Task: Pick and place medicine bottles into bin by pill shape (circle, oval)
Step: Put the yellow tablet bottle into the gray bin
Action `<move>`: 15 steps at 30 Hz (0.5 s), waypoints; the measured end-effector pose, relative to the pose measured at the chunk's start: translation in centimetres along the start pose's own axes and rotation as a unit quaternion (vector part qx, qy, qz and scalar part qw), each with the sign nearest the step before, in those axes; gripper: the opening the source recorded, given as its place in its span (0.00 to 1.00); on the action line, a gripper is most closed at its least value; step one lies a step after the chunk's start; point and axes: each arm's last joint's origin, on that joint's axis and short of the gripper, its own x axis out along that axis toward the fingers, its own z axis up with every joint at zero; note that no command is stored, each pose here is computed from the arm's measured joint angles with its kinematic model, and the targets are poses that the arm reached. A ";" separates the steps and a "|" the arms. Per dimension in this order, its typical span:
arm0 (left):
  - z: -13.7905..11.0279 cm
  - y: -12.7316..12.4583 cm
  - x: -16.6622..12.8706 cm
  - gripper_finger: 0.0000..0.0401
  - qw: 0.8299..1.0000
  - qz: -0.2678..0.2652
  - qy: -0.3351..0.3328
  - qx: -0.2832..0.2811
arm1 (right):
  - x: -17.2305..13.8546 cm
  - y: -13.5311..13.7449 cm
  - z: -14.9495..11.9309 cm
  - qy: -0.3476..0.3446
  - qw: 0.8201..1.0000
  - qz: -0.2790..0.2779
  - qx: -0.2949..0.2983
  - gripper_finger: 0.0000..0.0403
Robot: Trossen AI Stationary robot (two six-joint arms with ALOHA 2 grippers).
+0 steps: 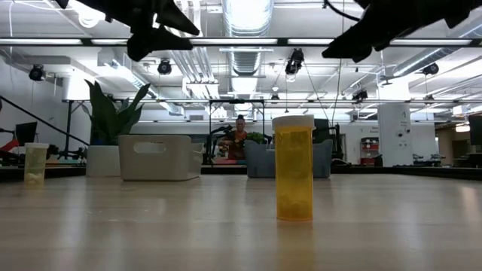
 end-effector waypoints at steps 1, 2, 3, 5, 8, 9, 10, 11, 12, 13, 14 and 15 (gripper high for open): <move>0.0 -0.1 0.1 0.43 1.000 -0.005 0.004 -0.010 | -0.2 0.0 -0.2 -0.012 1.000 0.001 -0.003 0.54; -0.1 -0.2 0.3 0.43 1.000 -0.012 0.010 -0.019 | -0.4 0.1 -0.3 -0.026 1.000 0.008 -0.006 0.54; 0.0 -0.3 0.4 0.43 0.999 -0.016 0.014 -0.029 | -0.6 0.2 -0.5 -0.040 0.999 0.017 -0.009 0.54; -0.1 -0.4 0.6 0.43 0.998 -0.025 0.032 -0.048 | -0.9 0.4 -0.8 -0.065 0.997 0.031 -0.018 0.54; 0.1 -0.6 0.4 0.43 0.994 -0.015 0.081 -0.079 | -1.3 0.5 -1.1 -0.090 0.995 0.038 -0.024 0.54; 0.1 -0.5 0.2 0.43 0.990 -0.001 0.106 -0.089 | -1.4 0.5 -1.2 -0.094 0.995 0.038 -0.024 0.54; 0.1 -0.5 0.0 0.43 0.986 0.014 0.133 -0.100 | -1.5 0.5 -1.2 -0.095 0.994 0.037 -0.025 0.54; 0.2 -0.4 -0.2 0.43 0.981 0.029 0.158 -0.111 | -1.6 0.5 -1.3 -0.096 0.994 0.037 -0.026 0.54; 0.1 -0.3 -0.4 0.43 0.974 0.048 0.186 -0.116 | -1.6 0.5 -1.3 -0.096 0.994 0.037 -0.030 0.54; 0.0 -0.2 -0.7 0.43 0.966 0.064 0.215 -0.125 | -1.6 0.5 -1.3 -0.097 0.994 0.036 -0.032 0.54; -0.1 0.0 -1.0 0.43 0.957 0.085 0.242 -0.135 | -1.6 0.5 -1.3 -0.097 0.994 0.036 -0.032 0.54; -0.1 0.0 -1.3 0.43 0.948 0.101 0.265 -0.146 | -1.7 0.5 -1.3 -0.098 0.994 0.036 -0.033 0.54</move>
